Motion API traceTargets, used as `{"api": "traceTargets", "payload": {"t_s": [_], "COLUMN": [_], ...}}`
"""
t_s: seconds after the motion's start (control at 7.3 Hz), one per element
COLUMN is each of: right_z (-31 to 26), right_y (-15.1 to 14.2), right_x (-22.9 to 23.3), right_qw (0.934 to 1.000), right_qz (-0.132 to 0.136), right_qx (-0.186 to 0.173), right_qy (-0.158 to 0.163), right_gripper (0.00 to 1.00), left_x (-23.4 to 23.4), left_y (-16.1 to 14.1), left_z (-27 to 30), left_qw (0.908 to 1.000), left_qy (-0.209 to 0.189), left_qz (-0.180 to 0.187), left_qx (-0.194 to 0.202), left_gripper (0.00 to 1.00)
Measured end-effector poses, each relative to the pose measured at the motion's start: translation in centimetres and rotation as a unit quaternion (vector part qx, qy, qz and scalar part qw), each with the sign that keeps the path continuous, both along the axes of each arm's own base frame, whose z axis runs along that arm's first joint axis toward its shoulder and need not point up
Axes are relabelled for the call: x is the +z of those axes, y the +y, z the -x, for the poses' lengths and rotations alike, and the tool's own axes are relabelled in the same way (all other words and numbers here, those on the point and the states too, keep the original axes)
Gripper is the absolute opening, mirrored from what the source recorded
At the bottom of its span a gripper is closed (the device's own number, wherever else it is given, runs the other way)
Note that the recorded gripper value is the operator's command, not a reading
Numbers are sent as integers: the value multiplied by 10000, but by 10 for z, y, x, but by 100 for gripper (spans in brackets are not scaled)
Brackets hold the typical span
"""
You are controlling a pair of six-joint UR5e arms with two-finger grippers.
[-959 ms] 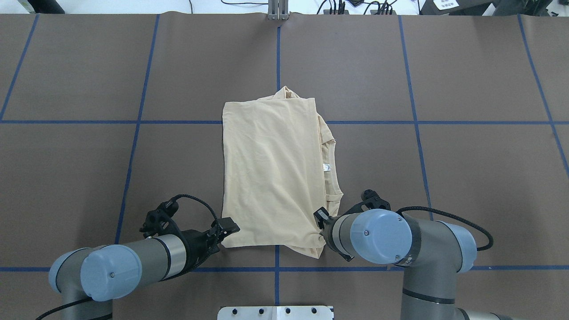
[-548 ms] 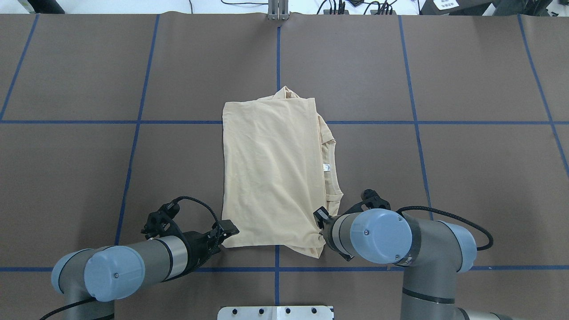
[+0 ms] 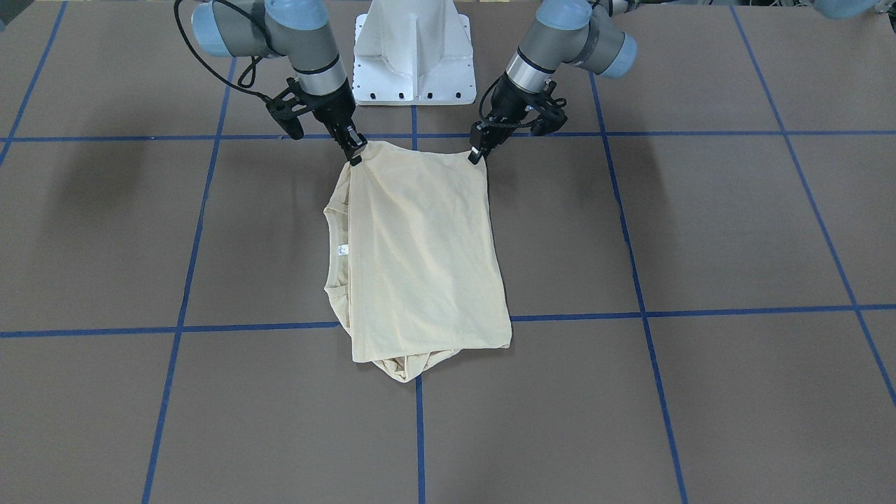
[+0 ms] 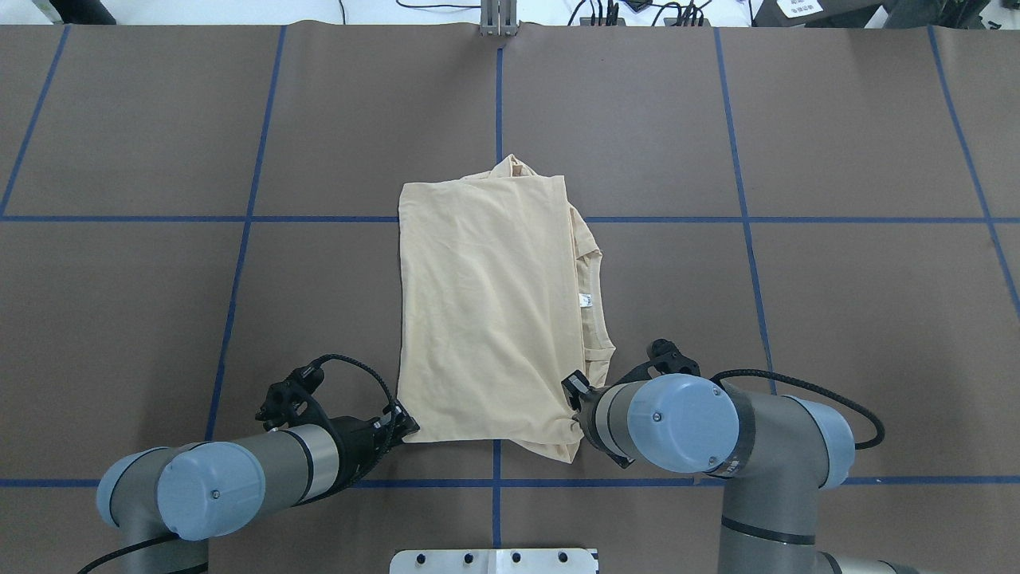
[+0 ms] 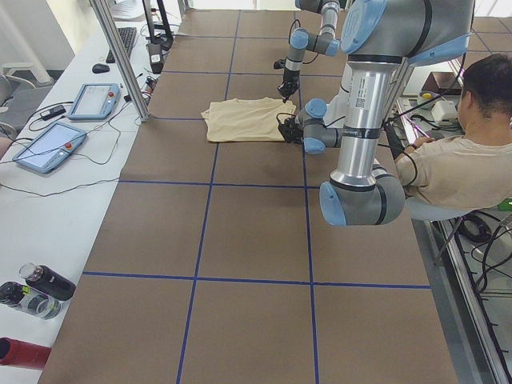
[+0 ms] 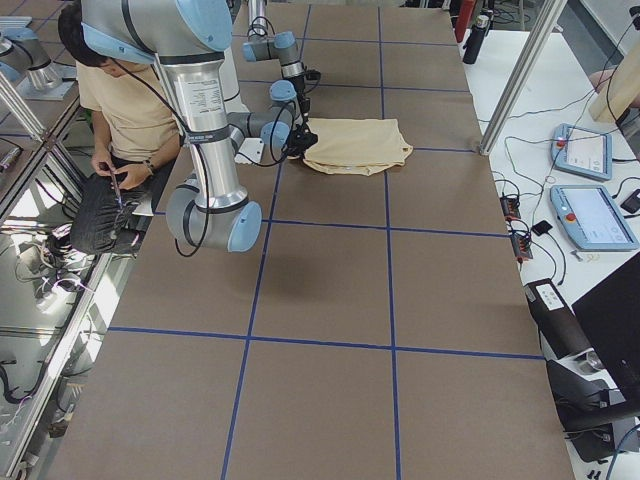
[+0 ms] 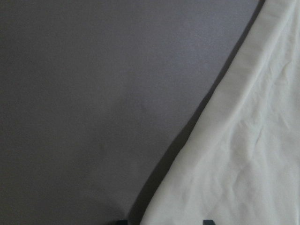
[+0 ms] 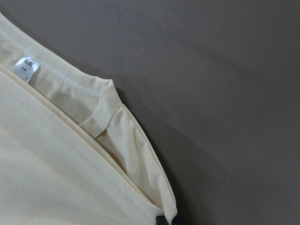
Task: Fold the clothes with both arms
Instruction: 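Move the left gripper to the shirt edge nearest the robot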
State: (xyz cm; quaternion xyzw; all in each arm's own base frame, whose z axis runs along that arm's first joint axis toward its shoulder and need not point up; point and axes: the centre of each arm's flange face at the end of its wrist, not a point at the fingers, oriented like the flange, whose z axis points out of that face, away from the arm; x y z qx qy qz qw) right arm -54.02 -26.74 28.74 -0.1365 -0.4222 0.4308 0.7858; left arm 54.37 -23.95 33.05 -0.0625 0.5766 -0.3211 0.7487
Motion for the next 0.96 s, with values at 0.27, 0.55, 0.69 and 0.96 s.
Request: {"api": "traceTargets", "payload": {"t_s": [0.27,0.55,0.69,0.96], "right_z": [0,-9,-22,-55], "right_y": [0,2,6,13], "right_x": [-2,-4,-7,-23], "right_qw": [10000,10000,9999,9992], "right_qz": [-7,1,8,-20], "right_qx": [1,20,36,50], "right_qy": [-15,-74,-144,-392], "right_gripper": [0,0,0,0], "left_x": [-1,-21,-39,-76], "left_y": [2,9,14,21], "left_z": [0,14,32,66], "left_qw": [10000,9992,9981,9956], "left_qy": [15,248,460,739], "left_qz": [12,48,100,380], "left_qx": [70,301,387,430], "left_gripper": [0,0,0,0]}}
